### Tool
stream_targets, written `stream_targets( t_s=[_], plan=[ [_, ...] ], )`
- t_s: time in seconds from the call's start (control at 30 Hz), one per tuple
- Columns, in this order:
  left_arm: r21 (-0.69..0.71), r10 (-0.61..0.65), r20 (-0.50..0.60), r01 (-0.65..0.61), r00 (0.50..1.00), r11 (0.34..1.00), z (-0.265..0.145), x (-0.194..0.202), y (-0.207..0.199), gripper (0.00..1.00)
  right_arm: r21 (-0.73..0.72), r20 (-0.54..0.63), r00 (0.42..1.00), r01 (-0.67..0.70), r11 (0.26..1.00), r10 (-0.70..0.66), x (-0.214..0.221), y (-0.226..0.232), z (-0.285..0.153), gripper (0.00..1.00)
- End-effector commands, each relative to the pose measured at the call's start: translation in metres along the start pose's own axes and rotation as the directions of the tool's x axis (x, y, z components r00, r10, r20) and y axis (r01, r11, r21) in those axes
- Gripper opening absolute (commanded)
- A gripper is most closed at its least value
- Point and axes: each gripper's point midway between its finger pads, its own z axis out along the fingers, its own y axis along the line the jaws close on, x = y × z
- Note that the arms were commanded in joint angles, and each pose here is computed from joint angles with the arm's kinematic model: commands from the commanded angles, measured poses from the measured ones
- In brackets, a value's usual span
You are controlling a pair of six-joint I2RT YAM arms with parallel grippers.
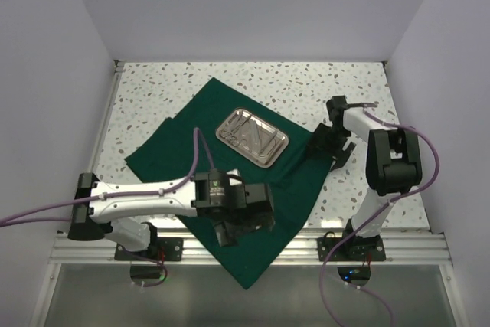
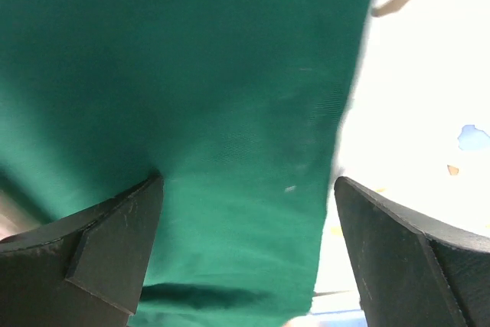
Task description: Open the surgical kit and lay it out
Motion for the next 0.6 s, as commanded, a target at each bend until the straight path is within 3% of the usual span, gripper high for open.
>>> stream_targets(
  t_s=[0.0,0.03,0.1,0.13,0.17,0.2,0.23,0.3,0.33,0.4,0.57],
  plan=[
    [0.121,0.009,0.158,-0.028,0.987,0.992,-0.030,-0.068,-0.026,1.00,-0.197,0.142,0.990,0.012,0.980,0.017,-0.021,0.030,-0.043,0.98],
    [0.131,0.085,0.198,-0.112,0.977,0.985,-0.038,-0.082,-0.033,1.00,-0.246,0.171,0.985,0.021,0.969,0.022,-0.022,0.034,-0.058,0.98],
    [0.100,0.098,0.287,-0.131,0.953,0.986,-0.040,-0.132,-0.042,1.00,-0.301,0.200,0.979,0.032,0.953,0.030,-0.020,0.038,-0.073,0.97],
    [0.080,0.186,0.330,-0.223,0.926,0.971,-0.050,-0.151,-0.046,1.00,-0.343,0.234,0.971,0.043,0.938,0.041,-0.020,0.040,-0.089,0.97],
    [0.049,0.154,0.376,-0.186,0.914,0.981,-0.053,-0.189,-0.043,1.00,-0.357,0.248,0.968,0.044,0.933,0.049,-0.020,0.040,-0.094,0.97],
    [0.045,0.164,0.401,-0.198,0.901,0.979,-0.055,-0.210,-0.046,1.00,-0.356,0.259,0.964,0.041,0.934,0.057,-0.020,0.037,-0.097,0.97],
    [0.006,0.252,0.424,-0.281,0.870,0.960,-0.054,-0.233,-0.047,1.00,-0.349,0.279,0.957,0.026,0.937,0.078,-0.022,0.033,-0.101,0.97],
    [0.040,0.213,0.475,-0.263,0.854,0.964,-0.055,-0.295,-0.051,1.00,-0.330,0.300,0.949,0.005,0.944,0.099,-0.022,0.023,-0.109,0.97],
    [0.015,0.279,0.494,-0.329,0.824,0.944,-0.055,-0.317,-0.048,1.00,-0.300,0.317,0.941,-0.018,0.954,0.118,-0.026,0.016,-0.110,0.97],
    [0.025,0.254,0.529,-0.314,0.810,0.949,-0.048,-0.375,-0.043,1.00,-0.258,0.303,0.945,-0.040,0.965,0.120,-0.022,0.007,-0.108,0.97],
    [-0.058,0.320,0.621,-0.365,0.716,0.929,-0.039,-0.488,-0.025,0.99,-0.210,0.284,0.943,-0.118,0.971,0.176,-0.018,-0.006,-0.087,0.96]
  ],
)
